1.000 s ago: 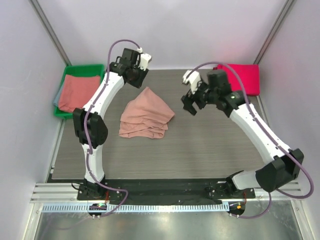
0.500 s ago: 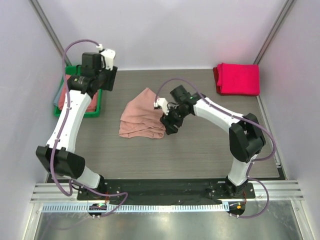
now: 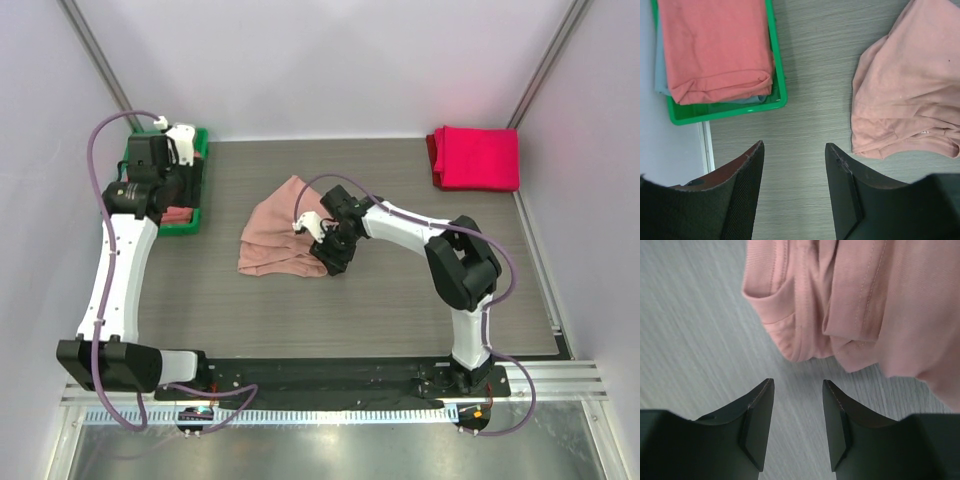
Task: Fold and stack the t-shirts
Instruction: Flatten the tshirt out
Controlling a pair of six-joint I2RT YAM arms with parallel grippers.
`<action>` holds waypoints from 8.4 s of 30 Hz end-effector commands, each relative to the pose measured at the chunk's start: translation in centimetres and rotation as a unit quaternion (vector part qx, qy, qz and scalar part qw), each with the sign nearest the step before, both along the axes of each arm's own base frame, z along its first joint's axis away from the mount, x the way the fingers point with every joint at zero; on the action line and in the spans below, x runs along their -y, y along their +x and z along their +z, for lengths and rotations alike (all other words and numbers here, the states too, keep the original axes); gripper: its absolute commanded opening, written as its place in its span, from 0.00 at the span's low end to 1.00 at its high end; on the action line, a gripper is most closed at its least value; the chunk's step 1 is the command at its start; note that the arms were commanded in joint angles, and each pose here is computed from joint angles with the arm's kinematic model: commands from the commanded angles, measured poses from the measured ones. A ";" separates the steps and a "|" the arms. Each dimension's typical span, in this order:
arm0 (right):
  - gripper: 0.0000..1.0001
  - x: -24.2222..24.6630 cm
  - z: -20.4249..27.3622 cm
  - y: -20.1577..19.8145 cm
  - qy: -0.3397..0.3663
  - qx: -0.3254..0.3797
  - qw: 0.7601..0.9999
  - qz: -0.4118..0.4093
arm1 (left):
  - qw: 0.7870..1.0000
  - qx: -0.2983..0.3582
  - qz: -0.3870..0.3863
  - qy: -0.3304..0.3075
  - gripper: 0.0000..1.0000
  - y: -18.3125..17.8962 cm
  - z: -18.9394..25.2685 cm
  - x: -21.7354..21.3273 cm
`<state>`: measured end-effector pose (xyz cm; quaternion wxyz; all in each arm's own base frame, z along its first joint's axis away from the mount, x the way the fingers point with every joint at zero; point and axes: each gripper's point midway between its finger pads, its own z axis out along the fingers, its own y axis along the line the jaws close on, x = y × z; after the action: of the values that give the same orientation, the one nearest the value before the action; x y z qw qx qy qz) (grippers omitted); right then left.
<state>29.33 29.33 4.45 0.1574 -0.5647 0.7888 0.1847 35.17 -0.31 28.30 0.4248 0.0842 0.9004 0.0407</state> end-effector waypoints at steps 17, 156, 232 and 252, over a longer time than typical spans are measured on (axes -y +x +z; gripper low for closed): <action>0.49 -2.6 1.1 2.4 0.031 0.012 0.999 -0.015 | 1.000 0.006 -0.001 -0.012 0.53 -1.5 -0.1 -0.2; 0.01 19.5 48.4 3.2 0.214 0.518 0.765 -0.318 | 0.949 0.261 -0.130 0.116 0.00 -3.6 22.3 5.6; 0.34 17.7 3.6 -3.6 0.073 0.213 0.862 0.453 | 0.967 -0.143 -0.151 0.149 0.00 11.8 -11.2 9.4; 0.34 17.2 0.3 -5.6 0.066 0.166 0.847 0.500 | 0.969 -0.142 -0.139 0.150 0.00 12.2 -11.0 8.7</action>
<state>22.64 11.38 4.75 0.1822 -0.8388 0.4618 0.2234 46.96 -8.98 14.02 0.2341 0.2897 0.9221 0.1047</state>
